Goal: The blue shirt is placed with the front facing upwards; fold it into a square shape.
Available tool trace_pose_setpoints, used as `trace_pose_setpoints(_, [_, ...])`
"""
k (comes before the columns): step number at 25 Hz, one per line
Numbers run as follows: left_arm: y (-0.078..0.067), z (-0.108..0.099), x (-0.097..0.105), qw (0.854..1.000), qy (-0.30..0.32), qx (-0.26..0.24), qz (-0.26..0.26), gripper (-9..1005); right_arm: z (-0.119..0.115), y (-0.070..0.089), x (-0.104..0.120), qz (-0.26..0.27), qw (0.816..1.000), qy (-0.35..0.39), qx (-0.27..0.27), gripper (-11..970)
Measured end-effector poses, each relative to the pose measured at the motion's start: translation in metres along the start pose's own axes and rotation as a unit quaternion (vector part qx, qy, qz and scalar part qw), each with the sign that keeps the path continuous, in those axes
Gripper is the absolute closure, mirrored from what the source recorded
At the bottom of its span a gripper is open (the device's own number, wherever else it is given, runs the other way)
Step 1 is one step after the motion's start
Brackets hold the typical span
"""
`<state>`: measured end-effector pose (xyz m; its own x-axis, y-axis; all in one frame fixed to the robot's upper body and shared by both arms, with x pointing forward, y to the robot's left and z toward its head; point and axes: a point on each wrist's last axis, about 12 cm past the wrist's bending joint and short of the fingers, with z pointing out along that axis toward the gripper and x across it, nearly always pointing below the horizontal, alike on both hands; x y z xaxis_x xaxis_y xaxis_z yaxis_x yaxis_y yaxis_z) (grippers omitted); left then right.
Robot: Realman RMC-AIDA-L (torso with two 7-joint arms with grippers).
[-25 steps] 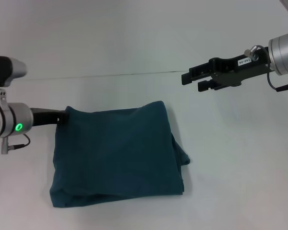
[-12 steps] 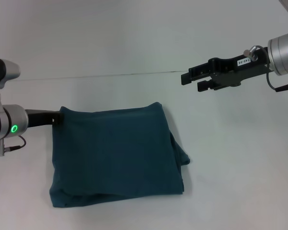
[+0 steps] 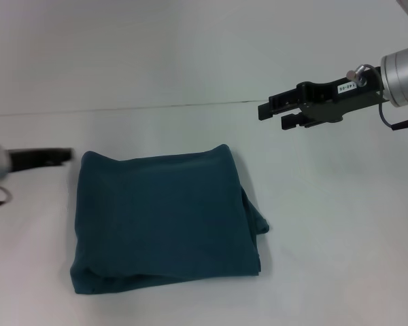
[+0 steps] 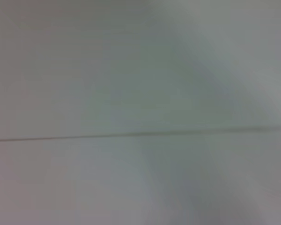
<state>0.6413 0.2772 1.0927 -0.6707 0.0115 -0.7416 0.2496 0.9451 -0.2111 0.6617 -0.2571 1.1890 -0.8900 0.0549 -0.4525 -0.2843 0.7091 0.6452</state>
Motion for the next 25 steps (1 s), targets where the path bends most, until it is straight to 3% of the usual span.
trace_pose_setpoints(3, [0.021, -0.019, 0.000, 0.998, -0.022, -0.018, -0.055, 818, -0.001, -0.002, 0.000, 0.002, 1.000, -0.002, 0.001, 250])
trace_pose_setpoints(7, [0.027, -0.035, 0.007, 0.990, 0.005, 0.027, -0.138, 684, -0.001, -0.002, 0.000, 0.003, 1.000, -0.003, 0.003, 250])
trace_pose_setpoints(10, [0.024, -0.037, 0.017, 0.971, 0.042, 0.078, -0.222, 555, -0.001, -0.003, 0.001, 0.002, 1.000, -0.003, 0.004, 250])
trace_pose_setpoints(13, [0.017, -0.035, 0.023, 0.951, 0.041, 0.128, -0.280, 410, -0.001, -0.003, 0.001, 0.002, 1.000, -0.002, 0.004, 250])
trace_pose_setpoints(19, [0.005, -0.026, 0.028, 0.926, 0.005, 0.183, -0.330, 201, 0.000, -0.004, 0.003, 0.003, 1.000, -0.001, 0.003, 250])
trace_pose_setpoints(25, [-0.009, -0.014, 0.040, 0.913, 0.001, 0.199, -0.357, 201, 0.001, -0.006, 0.005, 0.005, 1.000, 0.000, 0.002, 250])
